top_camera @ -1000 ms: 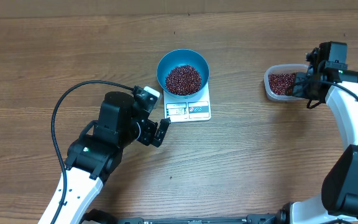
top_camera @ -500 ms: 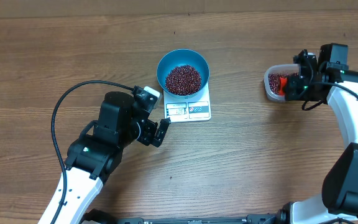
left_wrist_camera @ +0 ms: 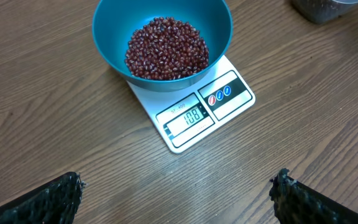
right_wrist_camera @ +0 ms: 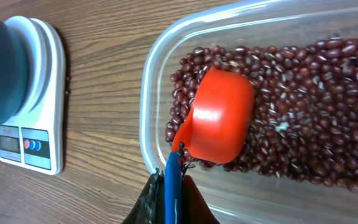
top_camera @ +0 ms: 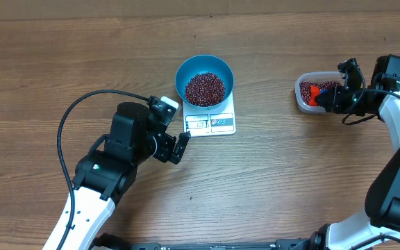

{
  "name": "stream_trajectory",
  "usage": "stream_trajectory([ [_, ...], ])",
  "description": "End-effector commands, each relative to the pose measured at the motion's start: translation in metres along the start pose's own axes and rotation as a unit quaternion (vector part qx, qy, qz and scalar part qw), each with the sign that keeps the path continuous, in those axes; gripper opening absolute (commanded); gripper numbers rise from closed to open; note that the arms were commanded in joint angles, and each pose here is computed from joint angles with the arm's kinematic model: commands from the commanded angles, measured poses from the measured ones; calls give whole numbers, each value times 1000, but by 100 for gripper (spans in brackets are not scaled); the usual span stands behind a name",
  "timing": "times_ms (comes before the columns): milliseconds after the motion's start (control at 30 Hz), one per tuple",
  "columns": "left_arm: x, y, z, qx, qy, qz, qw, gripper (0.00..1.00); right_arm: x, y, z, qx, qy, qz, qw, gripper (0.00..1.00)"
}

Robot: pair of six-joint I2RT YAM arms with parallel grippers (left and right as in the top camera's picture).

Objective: Scoop item into bowl and weigh 150g on scale
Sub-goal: 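Lower the red scoop into the beans in the tub, then drag the scoop through the beans to fill it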

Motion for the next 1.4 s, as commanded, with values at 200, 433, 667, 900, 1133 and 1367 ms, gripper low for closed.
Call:
stream_trajectory([
  [200,4,-1,-1,-9,-9,6,1000,100,-15,-12,5,-15,8,-23,1000,4],
  [433,4,-1,-1,-9,-9,5,1000,100,-26,-20,10,-28,21,-27,999,4],
  [667,4,-1,-1,-9,-9,6,1000,100,-42,-32,17,-41,36,-30,998,4],
  [900,4,-1,-1,-9,-9,5,1000,100,-33,-51,22,-68,26,-21,997,4],
  [1133,4,-1,-1,-9,-9,5,1000,100,-31,-76,33,-102,23,-15,994,4],
  [1367,4,-1,-1,-9,-9,5,1000,100,-33,-83,38,-128,7,-63,990,4],
])
Point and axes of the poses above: each gripper's point midway between its finger pads, its own x axis back along the fingers, its own y axis along the line the jaws close on, z = x × y, the point moved 9 cm from there along x, back along the fingers, and after that the axes turned 3 degrees about x, right-handed, at the moved point
